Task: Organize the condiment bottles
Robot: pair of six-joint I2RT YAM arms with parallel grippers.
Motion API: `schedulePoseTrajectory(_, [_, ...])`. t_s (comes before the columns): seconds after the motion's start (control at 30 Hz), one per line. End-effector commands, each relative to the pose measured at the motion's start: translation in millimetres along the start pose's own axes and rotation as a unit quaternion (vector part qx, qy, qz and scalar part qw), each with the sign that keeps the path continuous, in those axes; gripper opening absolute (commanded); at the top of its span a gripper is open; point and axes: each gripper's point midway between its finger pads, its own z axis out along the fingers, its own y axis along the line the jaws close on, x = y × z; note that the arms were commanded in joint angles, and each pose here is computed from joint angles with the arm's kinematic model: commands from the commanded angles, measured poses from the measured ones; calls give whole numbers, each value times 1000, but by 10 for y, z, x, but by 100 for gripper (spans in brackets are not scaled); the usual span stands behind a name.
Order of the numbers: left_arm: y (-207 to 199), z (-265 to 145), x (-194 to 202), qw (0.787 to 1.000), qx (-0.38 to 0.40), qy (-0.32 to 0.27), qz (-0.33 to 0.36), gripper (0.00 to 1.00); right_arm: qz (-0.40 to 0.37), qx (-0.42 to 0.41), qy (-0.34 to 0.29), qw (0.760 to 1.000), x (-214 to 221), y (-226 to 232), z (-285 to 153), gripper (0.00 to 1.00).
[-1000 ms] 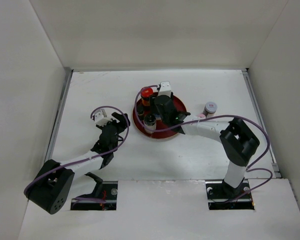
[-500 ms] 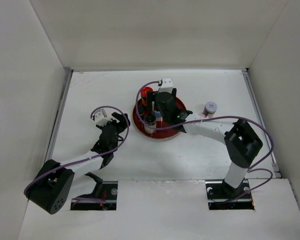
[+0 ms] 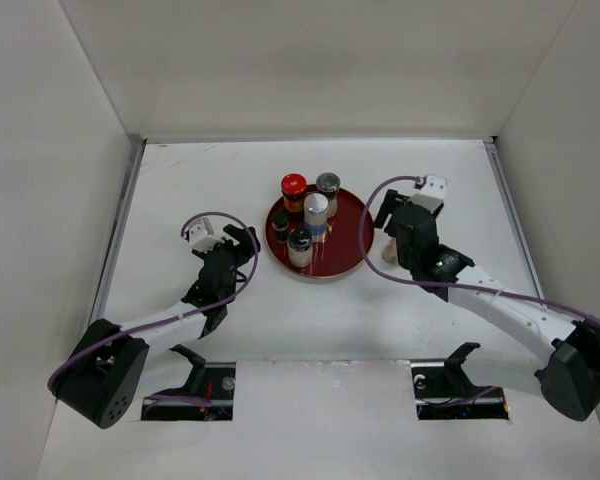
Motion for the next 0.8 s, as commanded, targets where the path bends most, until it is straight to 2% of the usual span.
schedulePoseTrajectory(0.0, [-94, 0, -96, 999, 17, -17, -20, 69, -21, 97, 61, 993, 444, -624, -56, 79])
schedulePoseTrajectory(0.03, [-91, 1, -92, 1000, 17, -16, -20, 69, -23, 104, 70, 992, 526, -700, -53, 93])
schedulePoseTrajectory(0.07, [-91, 5, -89, 1000, 17, -16, -20, 69, -21, 105, 79, 991, 595, -742, -43, 99])
schedulePoseTrajectory(0.27, [-98, 2, -90, 1000, 18, -16, -20, 69, -15, 83, 115, 990, 836, -681, 184, 100])
schedulePoseTrajectory(0.5, [-98, 2, -90, 1000, 18, -16, -21, 69, -15, 88, 124, 988, 955, -667, 377, 75])
schedulePoseTrajectory(0.6, [-95, -1, -89, 1000, 18, -16, -21, 69, -13, 90, 112, 990, 889, -665, 401, 56])
schedulePoseTrajectory(0.67, [-95, -1, -89, 1000, 18, -16, -21, 69, -9, 93, 85, 992, 717, -661, 380, 51])
schedulePoseTrajectory(0.77, [-89, 2, -88, 1000, 17, -16, -20, 69, -16, 78, 41, 996, 368, -515, 283, 50])
